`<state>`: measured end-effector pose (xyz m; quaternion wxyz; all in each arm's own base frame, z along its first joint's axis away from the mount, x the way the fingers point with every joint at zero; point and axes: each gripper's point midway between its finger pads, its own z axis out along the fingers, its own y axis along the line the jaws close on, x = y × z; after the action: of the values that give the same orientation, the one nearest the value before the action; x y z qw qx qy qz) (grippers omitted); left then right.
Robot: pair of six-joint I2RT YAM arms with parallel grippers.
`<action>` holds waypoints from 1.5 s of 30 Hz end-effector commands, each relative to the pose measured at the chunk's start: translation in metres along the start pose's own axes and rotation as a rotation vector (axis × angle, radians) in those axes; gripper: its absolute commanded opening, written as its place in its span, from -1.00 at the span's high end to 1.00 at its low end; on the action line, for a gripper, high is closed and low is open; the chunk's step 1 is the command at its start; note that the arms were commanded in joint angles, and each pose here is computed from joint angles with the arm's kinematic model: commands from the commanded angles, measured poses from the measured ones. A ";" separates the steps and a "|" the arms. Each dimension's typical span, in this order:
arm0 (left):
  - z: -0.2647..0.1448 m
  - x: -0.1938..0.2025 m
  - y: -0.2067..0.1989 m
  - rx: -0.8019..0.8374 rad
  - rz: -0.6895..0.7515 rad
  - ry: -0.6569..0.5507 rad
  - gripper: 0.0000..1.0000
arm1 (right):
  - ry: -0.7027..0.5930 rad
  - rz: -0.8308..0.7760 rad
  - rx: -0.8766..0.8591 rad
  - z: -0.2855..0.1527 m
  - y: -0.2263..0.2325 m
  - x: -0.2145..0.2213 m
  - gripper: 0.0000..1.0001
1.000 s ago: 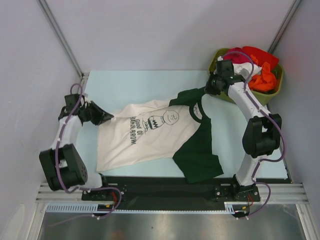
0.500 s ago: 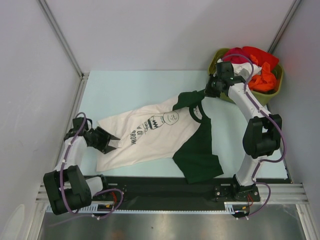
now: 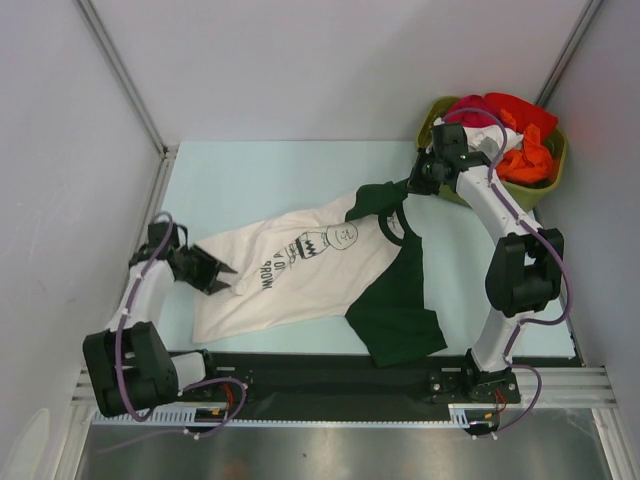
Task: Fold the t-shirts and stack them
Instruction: Fold the tshirt
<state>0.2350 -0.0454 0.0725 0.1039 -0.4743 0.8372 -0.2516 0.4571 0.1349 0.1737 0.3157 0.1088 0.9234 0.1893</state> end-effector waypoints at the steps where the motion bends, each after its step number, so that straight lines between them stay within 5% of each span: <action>1: -0.046 -0.053 -0.061 -0.028 0.367 -0.272 0.06 | -0.038 -0.013 -0.042 -0.010 0.013 -0.013 1.00; 13: -0.014 -0.001 -0.038 -0.531 0.872 -0.162 0.03 | -0.043 -0.014 -0.097 -0.010 0.020 -0.008 1.00; 35: 0.032 0.009 -0.005 -0.580 0.926 -0.028 -0.04 | -0.036 -0.021 -0.119 -0.011 0.019 -0.004 1.00; 45: 0.049 0.000 -0.005 -0.618 0.950 -0.023 0.18 | -0.046 -0.027 -0.111 -0.012 0.016 -0.005 1.00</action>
<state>0.2469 -0.0633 0.0313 0.0552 -0.0675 0.9926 0.0850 0.4529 0.1470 0.1635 0.3068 0.0923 0.9200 0.2256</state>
